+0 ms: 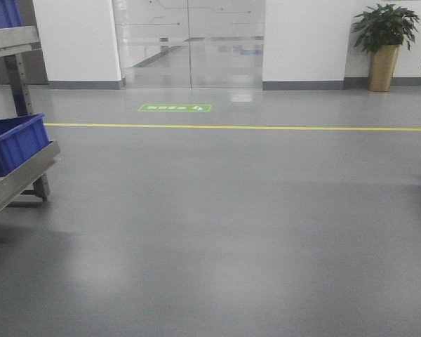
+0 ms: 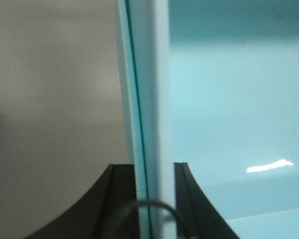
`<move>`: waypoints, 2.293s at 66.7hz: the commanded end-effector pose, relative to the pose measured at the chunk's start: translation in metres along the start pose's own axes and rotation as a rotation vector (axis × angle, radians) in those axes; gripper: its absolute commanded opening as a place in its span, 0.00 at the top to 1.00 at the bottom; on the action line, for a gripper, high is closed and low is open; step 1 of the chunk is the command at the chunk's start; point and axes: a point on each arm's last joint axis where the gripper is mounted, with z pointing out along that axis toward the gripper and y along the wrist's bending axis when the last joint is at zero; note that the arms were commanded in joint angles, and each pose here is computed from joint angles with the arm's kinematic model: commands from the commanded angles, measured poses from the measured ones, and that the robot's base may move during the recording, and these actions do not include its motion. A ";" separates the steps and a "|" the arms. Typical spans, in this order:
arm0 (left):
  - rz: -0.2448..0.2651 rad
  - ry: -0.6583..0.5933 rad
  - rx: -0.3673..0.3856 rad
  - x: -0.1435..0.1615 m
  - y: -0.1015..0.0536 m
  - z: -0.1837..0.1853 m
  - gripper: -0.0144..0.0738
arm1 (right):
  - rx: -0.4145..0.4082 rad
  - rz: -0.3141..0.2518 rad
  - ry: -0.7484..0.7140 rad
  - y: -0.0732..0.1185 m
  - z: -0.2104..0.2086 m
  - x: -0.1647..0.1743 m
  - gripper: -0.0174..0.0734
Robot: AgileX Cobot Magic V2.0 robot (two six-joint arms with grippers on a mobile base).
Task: Move two blue bins to right shelf middle
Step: 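Drive across the floor holding the light-blue bin in both grippers, then turn and drive up to the shelf with the red bag bin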
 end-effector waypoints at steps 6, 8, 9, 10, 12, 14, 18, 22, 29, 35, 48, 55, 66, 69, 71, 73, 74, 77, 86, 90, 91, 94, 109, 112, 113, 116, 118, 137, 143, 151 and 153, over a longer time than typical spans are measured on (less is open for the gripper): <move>-0.032 -0.104 0.144 -0.010 -0.020 -0.015 0.96 | -0.063 0.036 -0.137 0.010 -0.010 -0.015 0.98; -0.032 -0.104 0.144 -0.010 -0.020 -0.015 0.96 | -0.063 0.036 -0.137 0.010 -0.010 -0.015 0.98; -0.032 -0.104 0.144 -0.010 -0.020 -0.015 0.96 | -0.063 0.036 -0.137 0.010 -0.010 -0.015 0.98; -0.032 -0.104 0.144 -0.010 -0.020 -0.015 0.96 | -0.063 0.036 -0.137 0.010 -0.010 -0.015 0.98; -0.032 -0.104 0.144 -0.010 -0.020 -0.015 0.96 | -0.063 0.036 -0.137 0.010 -0.010 -0.015 0.98; -0.032 -0.104 0.144 -0.010 -0.020 -0.015 0.96 | -0.063 0.036 -0.137 0.010 -0.010 -0.015 0.98; -0.032 -0.104 0.144 -0.010 -0.020 -0.015 0.96 | -0.063 0.036 -0.137 0.010 -0.010 -0.015 0.98; -0.032 -0.104 0.144 -0.010 -0.020 -0.015 0.96 | -0.063 0.036 -0.137 0.010 -0.010 -0.015 0.98; -0.032 -0.104 0.144 -0.010 -0.020 -0.015 0.96 | -0.063 0.036 -0.137 0.010 -0.010 -0.015 0.98; -0.028 -0.106 0.137 -0.010 -0.019 -0.015 0.96 | -0.063 0.036 -0.137 0.010 -0.010 -0.015 0.98; -0.025 -0.110 0.131 -0.011 -0.018 -0.015 0.96 | -0.063 0.036 -0.137 0.010 -0.010 -0.015 0.98; -0.024 -0.112 0.128 -0.011 -0.018 -0.014 0.96 | -0.063 0.036 -0.137 0.010 -0.010 -0.015 0.98; -0.016 -0.120 0.114 -0.011 -0.017 -0.010 0.96 | -0.063 0.036 -0.137 0.010 -0.010 -0.015 0.98; -0.016 -0.120 0.114 -0.011 -0.017 -0.007 0.96 | -0.063 0.036 -0.137 0.010 -0.010 -0.015 0.98; -0.016 -0.123 0.114 -0.011 -0.018 -0.006 0.96 | -0.063 0.036 -0.137 0.010 -0.010 -0.015 0.98; -0.016 -0.122 0.113 -0.011 -0.018 -0.004 0.96 | -0.063 0.036 -0.137 0.010 -0.010 -0.015 0.98; -0.016 -0.124 0.113 -0.011 -0.018 -0.004 0.96 | -0.063 0.036 -0.137 0.010 -0.010 -0.015 0.98; -0.016 -0.132 0.115 -0.012 -0.018 -0.001 0.96 | -0.063 0.036 -0.137 0.010 -0.010 -0.015 0.98; -0.018 -0.162 0.120 -0.014 -0.019 0.005 0.96 | -0.063 0.036 -0.137 0.010 -0.010 -0.015 0.98; -0.018 -0.177 0.123 -0.015 -0.019 0.007 0.96 | -0.063 0.036 -0.137 0.010 -0.010 -0.015 0.98; -0.019 -0.179 0.123 -0.015 -0.019 0.008 0.96 | -0.063 0.036 -0.137 0.010 -0.010 -0.015 0.98; -0.019 -0.190 0.125 -0.016 -0.019 0.008 0.96 | -0.063 0.036 -0.137 0.010 -0.010 -0.015 0.98; -0.020 -0.220 0.131 -0.019 -0.020 0.007 0.96 | -0.063 0.036 -0.137 0.010 -0.010 -0.015 0.98; -0.020 -0.220 0.131 -0.019 -0.020 0.007 0.96 | -0.063 0.036 -0.137 0.010 -0.010 -0.015 0.98; -0.020 -0.220 0.131 -0.019 -0.020 0.007 0.96 | -0.063 0.036 -0.137 0.010 -0.010 -0.015 0.98; -0.020 -0.220 0.131 -0.019 -0.020 0.007 0.96 | -0.063 0.036 -0.137 0.010 -0.010 -0.015 0.98; -0.020 -0.220 0.131 -0.019 -0.020 0.007 0.96 | -0.063 0.036 -0.137 0.010 -0.010 -0.015 0.98; -0.020 -0.220 0.131 -0.019 -0.020 0.007 0.96 | -0.063 0.036 -0.137 0.010 -0.010 -0.015 0.98; -0.020 -0.220 0.131 -0.019 -0.020 0.007 0.96 | -0.063 0.036 -0.137 0.010 -0.010 -0.015 0.98; -0.020 -0.220 0.131 -0.019 -0.020 0.007 0.96 | -0.063 0.036 -0.137 0.010 -0.010 -0.015 0.98; -0.020 -0.220 0.131 -0.019 -0.020 0.007 0.96 | -0.063 0.036 -0.137 0.010 -0.010 -0.015 0.98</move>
